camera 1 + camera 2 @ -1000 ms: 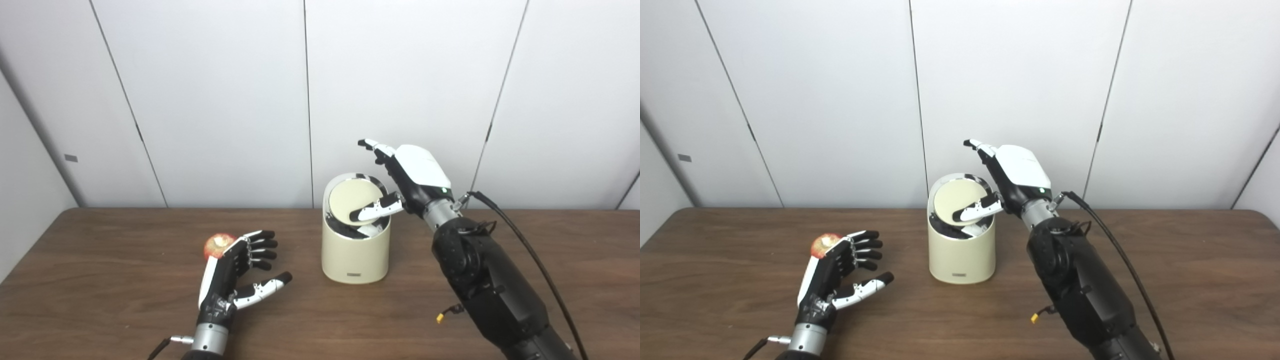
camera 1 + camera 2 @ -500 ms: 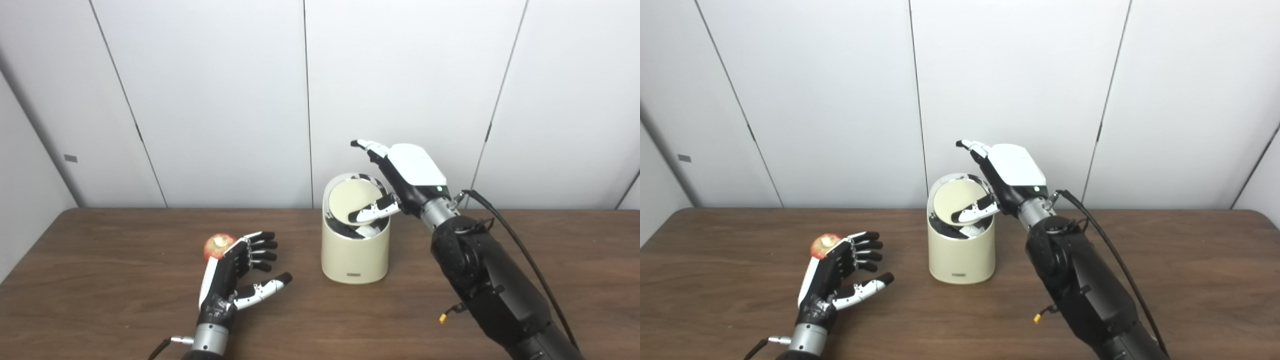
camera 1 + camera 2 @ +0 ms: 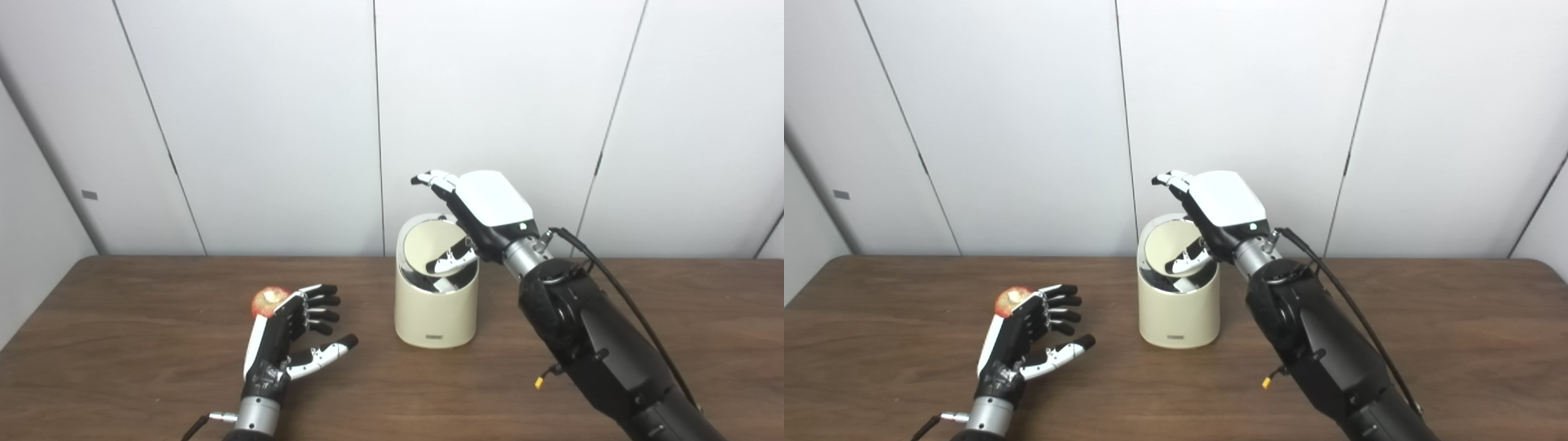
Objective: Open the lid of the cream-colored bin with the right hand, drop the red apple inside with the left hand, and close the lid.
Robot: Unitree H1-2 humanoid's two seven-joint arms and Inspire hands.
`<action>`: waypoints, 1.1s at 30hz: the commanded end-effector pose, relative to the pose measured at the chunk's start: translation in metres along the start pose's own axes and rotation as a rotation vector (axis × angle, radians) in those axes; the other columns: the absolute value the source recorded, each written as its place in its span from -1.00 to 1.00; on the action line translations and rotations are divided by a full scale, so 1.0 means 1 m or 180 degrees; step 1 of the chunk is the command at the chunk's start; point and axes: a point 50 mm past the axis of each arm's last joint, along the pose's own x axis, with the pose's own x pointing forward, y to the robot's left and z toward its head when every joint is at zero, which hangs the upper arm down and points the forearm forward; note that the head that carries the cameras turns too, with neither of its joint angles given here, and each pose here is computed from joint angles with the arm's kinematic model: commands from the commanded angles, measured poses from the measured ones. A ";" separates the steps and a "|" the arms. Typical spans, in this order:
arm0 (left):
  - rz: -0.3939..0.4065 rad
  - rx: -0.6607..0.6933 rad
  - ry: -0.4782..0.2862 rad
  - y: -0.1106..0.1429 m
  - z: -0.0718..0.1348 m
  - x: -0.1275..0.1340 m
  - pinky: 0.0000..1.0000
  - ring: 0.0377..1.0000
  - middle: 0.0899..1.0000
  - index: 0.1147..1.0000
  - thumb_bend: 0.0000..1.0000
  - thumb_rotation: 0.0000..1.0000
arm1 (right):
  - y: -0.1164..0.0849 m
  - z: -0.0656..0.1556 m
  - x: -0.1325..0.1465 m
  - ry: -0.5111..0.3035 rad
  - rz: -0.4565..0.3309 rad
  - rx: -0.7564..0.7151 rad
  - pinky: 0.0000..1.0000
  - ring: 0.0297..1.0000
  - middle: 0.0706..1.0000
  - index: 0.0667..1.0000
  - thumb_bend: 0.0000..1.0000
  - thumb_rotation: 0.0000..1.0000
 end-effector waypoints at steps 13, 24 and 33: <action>0.0007 0.0002 -0.0266 0.003 0.018 0.012 0.08 0.20 0.31 0.37 0.44 -0.98 | 0.002 -0.020 -0.005 0.0297 0.0257 -0.0222 0.18 0.50 0.71 0.66 0.87 -0.73; -0.0001 0.0003 -0.0240 0.002 0.016 0.012 0.09 0.21 0.32 0.37 0.44 -0.99 | -0.027 -0.020 -0.006 0.0447 -0.0097 0.0428 0.27 0.53 0.72 0.68 0.71 -0.67; -0.0015 -0.0008 -0.0226 0.002 0.015 0.011 0.10 0.23 0.32 0.37 0.43 -1.00 | -0.056 -0.031 -0.017 0.0517 -0.0485 0.0591 0.19 0.57 0.76 0.70 0.69 -0.60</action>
